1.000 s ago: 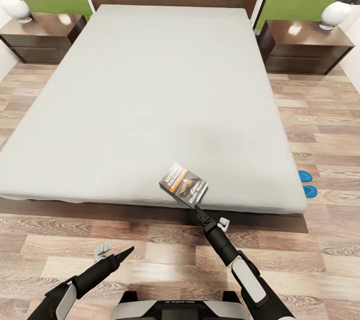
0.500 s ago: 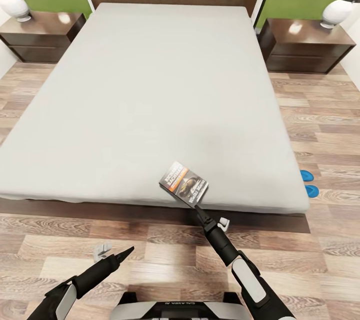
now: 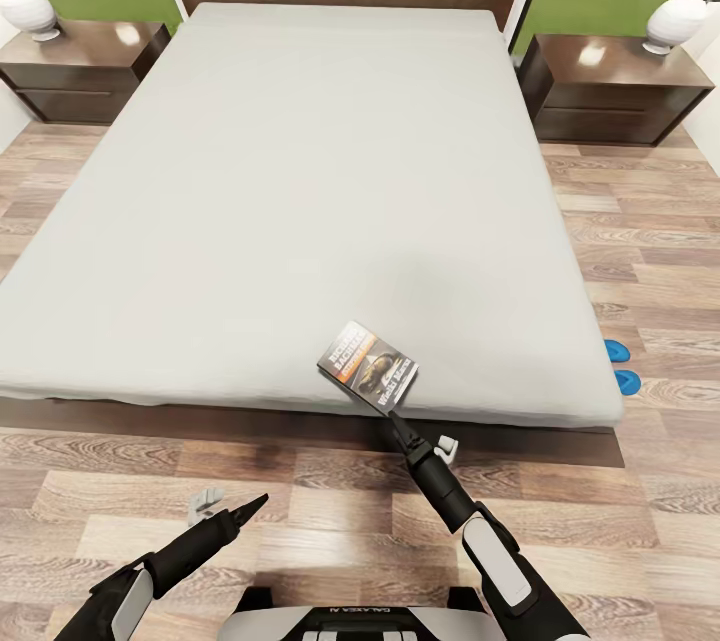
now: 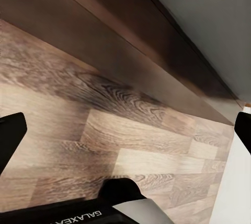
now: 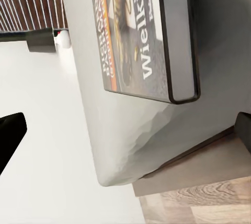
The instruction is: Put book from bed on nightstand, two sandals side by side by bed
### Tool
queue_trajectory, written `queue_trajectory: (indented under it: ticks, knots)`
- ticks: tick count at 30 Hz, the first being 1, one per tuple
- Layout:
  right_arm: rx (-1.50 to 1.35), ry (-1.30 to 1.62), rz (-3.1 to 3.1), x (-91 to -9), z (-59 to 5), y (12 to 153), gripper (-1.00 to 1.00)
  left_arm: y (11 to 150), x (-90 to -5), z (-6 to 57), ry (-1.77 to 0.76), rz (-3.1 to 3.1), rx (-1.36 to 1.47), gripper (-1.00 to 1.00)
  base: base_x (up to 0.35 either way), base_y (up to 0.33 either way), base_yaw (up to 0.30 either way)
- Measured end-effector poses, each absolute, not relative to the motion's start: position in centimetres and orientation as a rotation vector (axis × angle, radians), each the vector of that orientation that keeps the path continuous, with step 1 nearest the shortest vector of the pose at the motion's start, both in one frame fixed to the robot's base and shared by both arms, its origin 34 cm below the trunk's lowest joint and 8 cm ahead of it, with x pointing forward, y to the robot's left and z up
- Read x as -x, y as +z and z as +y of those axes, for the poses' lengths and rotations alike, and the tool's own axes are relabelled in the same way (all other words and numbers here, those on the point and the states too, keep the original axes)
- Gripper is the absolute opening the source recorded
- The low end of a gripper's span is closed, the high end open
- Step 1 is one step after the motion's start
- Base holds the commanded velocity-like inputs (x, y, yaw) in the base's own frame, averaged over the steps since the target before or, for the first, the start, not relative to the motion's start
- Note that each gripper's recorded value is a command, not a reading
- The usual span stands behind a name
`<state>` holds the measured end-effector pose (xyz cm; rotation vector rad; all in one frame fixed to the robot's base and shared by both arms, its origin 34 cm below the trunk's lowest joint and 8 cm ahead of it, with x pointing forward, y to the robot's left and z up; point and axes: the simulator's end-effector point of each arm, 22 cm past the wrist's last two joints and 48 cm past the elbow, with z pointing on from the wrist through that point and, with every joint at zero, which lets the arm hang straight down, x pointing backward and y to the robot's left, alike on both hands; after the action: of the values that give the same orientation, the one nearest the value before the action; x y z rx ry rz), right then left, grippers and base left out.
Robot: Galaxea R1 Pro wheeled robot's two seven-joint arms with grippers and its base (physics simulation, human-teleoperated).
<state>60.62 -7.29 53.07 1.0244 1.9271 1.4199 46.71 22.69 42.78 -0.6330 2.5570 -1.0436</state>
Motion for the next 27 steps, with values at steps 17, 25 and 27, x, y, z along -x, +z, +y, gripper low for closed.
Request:
queue_trajectory:
  ticks: [17, 25, 27]
  knots:
    - [-1.024, 1.420, 1.927, -60.63, -7.28, 53.08, 1.00, 42.78, -46.71, 22.69, -1.044, 2.557, 0.633, 1.00, 0.062, 0.000, 0.000]
    - [-1.024, 1.420, 1.927, -60.63, -7.28, 53.08, 1.00, 42.78, -46.70, 22.69, -1.044, 2.557, 0.633, 1.00, 0.000, 0.000, 0.000]
    - [-1.024, 1.420, 1.927, -60.63, -7.28, 53.08, 1.00, 42.78, -46.71, 22.69, -1.044, 2.557, 0.633, 1.00, 0.000, 0.000, 0.000]
